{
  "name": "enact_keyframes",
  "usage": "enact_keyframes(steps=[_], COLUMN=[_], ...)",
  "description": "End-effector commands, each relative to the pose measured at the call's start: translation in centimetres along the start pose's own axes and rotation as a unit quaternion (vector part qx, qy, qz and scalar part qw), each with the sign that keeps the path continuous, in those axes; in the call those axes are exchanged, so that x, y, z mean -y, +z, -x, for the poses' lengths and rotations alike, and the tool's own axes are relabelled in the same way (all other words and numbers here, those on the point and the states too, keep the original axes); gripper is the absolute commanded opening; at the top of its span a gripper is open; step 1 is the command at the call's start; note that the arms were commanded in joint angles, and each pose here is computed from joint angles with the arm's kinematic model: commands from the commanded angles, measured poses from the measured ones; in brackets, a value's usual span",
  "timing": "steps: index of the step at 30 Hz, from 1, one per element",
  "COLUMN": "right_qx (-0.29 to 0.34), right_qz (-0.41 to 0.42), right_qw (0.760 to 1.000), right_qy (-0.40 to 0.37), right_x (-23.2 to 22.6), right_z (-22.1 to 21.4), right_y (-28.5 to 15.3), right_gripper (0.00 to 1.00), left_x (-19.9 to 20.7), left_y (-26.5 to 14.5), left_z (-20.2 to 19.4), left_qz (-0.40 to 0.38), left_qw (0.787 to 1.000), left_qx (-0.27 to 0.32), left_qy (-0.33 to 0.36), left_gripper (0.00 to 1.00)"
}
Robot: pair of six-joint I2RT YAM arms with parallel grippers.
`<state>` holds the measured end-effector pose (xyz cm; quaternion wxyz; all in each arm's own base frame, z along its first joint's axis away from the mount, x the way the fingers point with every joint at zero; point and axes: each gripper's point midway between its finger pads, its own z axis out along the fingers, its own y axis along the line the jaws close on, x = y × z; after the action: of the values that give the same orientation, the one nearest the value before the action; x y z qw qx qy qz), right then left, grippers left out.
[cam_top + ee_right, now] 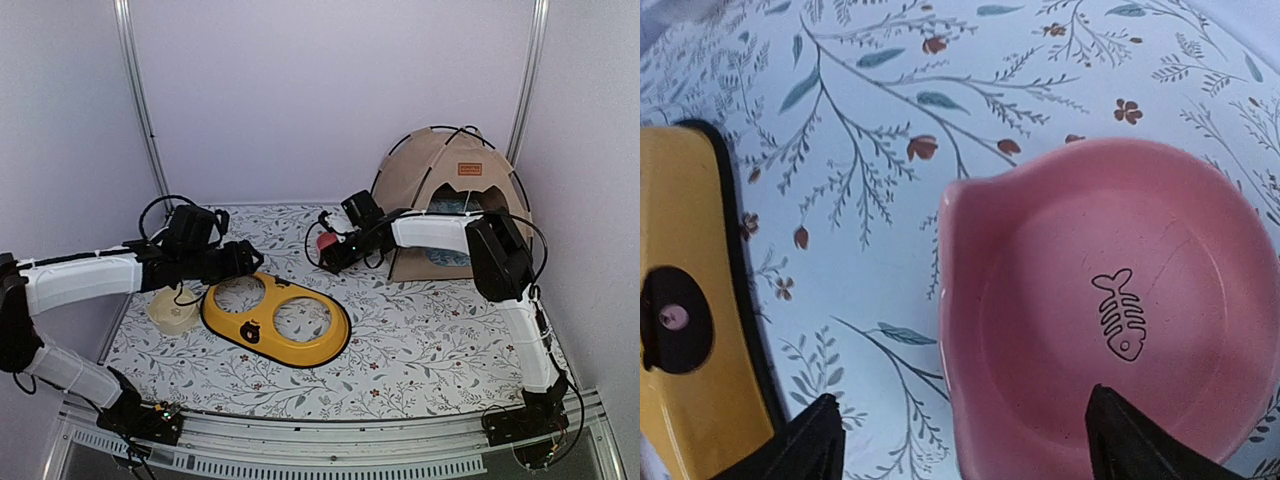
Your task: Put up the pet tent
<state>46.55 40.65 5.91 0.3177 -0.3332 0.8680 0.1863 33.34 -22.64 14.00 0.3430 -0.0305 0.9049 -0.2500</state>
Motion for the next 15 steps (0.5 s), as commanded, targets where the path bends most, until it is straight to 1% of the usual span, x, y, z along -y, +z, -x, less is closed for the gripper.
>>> enact_keyframes(steps=[1,4,6,9,11,12,15], right_qx=[-0.046,-0.056,-0.058,-0.057,-0.051,-0.046,-0.024], right_qz=[-0.002,0.001,0.002,0.002,0.004,0.005,0.01], right_qw=[0.998,0.997,0.997,0.997,0.997,0.997,0.997], right_qy=[-0.038,-0.045,-0.05,-0.058,-0.062,-0.064,-0.069], right_x=[-0.2,-0.7,-0.8,-0.9,-1.1,-1.2,-1.8], right_z=[-2.8,-3.3,-3.3,-2.8,-2.1,-1.5,0.5], right_y=[1.9,2.6,2.8,2.8,2.4,2.0,0.5], right_gripper=[0.75,0.59,0.47,0.23,0.05,0.0,0.0], left_x=[-6.5,-10.2,-12.5,-14.7,-15.8,-16.4,-17.7], left_y=[-3.7,-6.0,-7.3,-7.8,-7.8,-7.6,-6.5], left_z=[0.4,0.0,-0.4,-0.7,-0.4,-0.4,0.3], left_qz=[0.122,0.172,0.191,0.194,0.201,0.207,0.218], left_qw=[0.99,0.979,0.972,0.967,0.964,0.962,0.961], left_qx=[0.049,0.07,0.082,0.094,0.098,0.096,0.084], left_qy=[-0.041,-0.079,-0.11,-0.138,-0.146,-0.149,-0.15], left_gripper=[0.78,0.78,0.79,0.79,0.79,0.79,0.79])
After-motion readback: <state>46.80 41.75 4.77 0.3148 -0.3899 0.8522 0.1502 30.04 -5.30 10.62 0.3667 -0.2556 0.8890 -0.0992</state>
